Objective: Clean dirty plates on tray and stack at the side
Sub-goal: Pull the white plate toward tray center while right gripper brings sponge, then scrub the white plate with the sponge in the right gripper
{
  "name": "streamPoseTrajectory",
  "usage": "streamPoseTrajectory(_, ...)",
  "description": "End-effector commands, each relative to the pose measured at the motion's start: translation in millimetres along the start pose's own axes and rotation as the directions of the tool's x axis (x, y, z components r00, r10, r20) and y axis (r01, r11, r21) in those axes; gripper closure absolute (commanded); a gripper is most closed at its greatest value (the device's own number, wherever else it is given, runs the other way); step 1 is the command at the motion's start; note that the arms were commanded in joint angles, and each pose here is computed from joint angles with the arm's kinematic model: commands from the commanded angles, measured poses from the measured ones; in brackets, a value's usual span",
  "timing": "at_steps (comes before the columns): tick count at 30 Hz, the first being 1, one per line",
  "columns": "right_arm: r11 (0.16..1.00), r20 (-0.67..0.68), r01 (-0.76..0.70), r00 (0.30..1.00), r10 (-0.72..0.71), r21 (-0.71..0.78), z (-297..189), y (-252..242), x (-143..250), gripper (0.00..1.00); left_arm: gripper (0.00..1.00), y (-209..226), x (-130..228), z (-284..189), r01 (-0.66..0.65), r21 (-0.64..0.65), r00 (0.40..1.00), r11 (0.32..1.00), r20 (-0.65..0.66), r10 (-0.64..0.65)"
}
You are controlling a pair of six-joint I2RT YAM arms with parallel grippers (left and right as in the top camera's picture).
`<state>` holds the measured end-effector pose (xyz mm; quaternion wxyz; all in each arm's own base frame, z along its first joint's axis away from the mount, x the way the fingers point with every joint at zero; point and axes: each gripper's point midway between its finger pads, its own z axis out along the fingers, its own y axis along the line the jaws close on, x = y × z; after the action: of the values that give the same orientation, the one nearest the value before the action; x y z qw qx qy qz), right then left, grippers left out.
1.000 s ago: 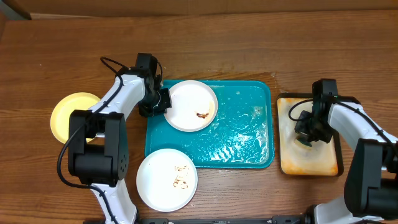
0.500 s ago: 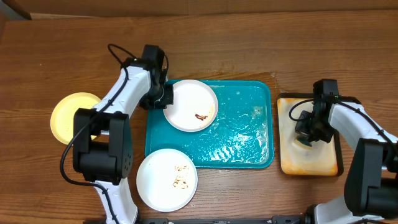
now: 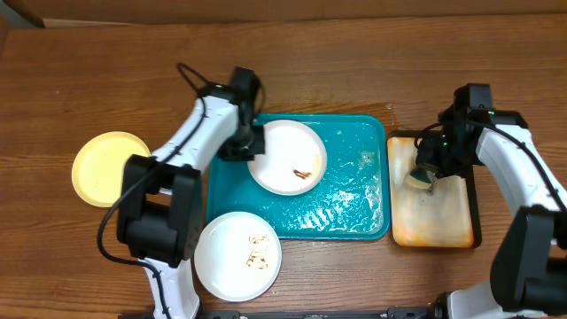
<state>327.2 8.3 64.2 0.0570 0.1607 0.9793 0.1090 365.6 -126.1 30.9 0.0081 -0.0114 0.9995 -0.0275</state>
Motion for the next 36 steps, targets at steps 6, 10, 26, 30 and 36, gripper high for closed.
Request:
streamPoseTrajectory(6, 0.948, 0.004, 0.209, 0.977, -0.214, -0.239, -24, 47, 14, 0.96, 0.96, -32, 8, 29, -0.046, -0.028, 0.999, 0.999, -0.026, 0.046)
streamPoseTrajectory(10, 0.877, 0.003, 0.324, 0.938, -0.346, -0.354, -27, 78, 32, 0.96, 0.96, -33, 21, 57, -0.047, -0.029, 0.993, 0.998, -0.113, 0.043)
streamPoseTrajectory(26, 0.834, 0.094, 0.367, 0.928, -0.361, -0.413, -14, 207, 62, 0.96, 0.96, -45, 28, 73, 0.005, 0.03, 0.987, 1.0, -0.163, 0.0)
streamPoseTrajectory(30, 0.876, 0.128, 0.311, 0.95, -0.284, -0.369, -3, 227, 61, 0.96, 0.96, -46, 31, 72, 0.011, 0.036, 0.985, 0.999, -0.175, -0.005)
streamPoseTrajectory(36, 0.953, 0.039, 0.131, 0.991, -0.125, -0.275, 46, 221, 64, 0.96, 0.96, -44, 33, 72, 0.016, 0.029, 0.983, 0.999, -0.186, -0.01)
